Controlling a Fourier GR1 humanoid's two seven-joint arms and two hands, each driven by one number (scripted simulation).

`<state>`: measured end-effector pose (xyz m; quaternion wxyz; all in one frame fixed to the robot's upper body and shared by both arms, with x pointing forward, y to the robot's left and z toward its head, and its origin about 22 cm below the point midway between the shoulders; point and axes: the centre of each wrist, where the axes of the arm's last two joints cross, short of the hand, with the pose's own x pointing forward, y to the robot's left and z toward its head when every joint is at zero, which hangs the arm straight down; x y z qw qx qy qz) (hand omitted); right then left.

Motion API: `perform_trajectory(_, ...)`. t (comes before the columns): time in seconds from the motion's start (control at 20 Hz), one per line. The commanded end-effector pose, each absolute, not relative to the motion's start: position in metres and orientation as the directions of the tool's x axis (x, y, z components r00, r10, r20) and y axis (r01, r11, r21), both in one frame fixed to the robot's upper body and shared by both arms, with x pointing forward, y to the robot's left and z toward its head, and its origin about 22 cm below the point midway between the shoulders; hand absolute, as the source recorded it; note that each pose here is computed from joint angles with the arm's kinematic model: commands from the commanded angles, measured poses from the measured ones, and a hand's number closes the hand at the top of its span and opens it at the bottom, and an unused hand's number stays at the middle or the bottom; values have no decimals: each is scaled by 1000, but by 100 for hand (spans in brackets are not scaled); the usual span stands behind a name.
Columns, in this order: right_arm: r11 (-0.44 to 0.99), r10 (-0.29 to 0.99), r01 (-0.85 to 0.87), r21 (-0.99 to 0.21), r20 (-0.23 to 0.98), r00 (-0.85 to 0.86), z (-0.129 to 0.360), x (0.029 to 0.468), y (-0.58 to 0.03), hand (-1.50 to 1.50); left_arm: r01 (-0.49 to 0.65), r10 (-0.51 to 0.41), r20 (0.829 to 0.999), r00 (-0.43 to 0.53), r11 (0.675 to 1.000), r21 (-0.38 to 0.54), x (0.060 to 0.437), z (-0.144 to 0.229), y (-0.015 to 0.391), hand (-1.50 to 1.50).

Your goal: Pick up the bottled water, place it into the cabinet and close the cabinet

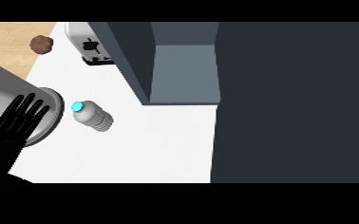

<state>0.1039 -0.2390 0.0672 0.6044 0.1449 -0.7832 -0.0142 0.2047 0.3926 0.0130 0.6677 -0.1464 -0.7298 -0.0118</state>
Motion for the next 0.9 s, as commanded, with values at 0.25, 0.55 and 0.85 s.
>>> perform_trajectory(0.25,950,-256,-240,201,939,-229,59,108,-233,-150,220,158,987,-39,965,-146,244,-18,398,-150)
perform_trajectory(0.55,953,-254,-227,202,940,-229,65,94,-233,-150,209,145,989,36,966,-150,252,-50,406,-150)
perform_trajectory(0.85,946,-269,-243,214,937,-223,61,91,-237,-150,166,169,982,84,969,-182,267,-80,387,-150)
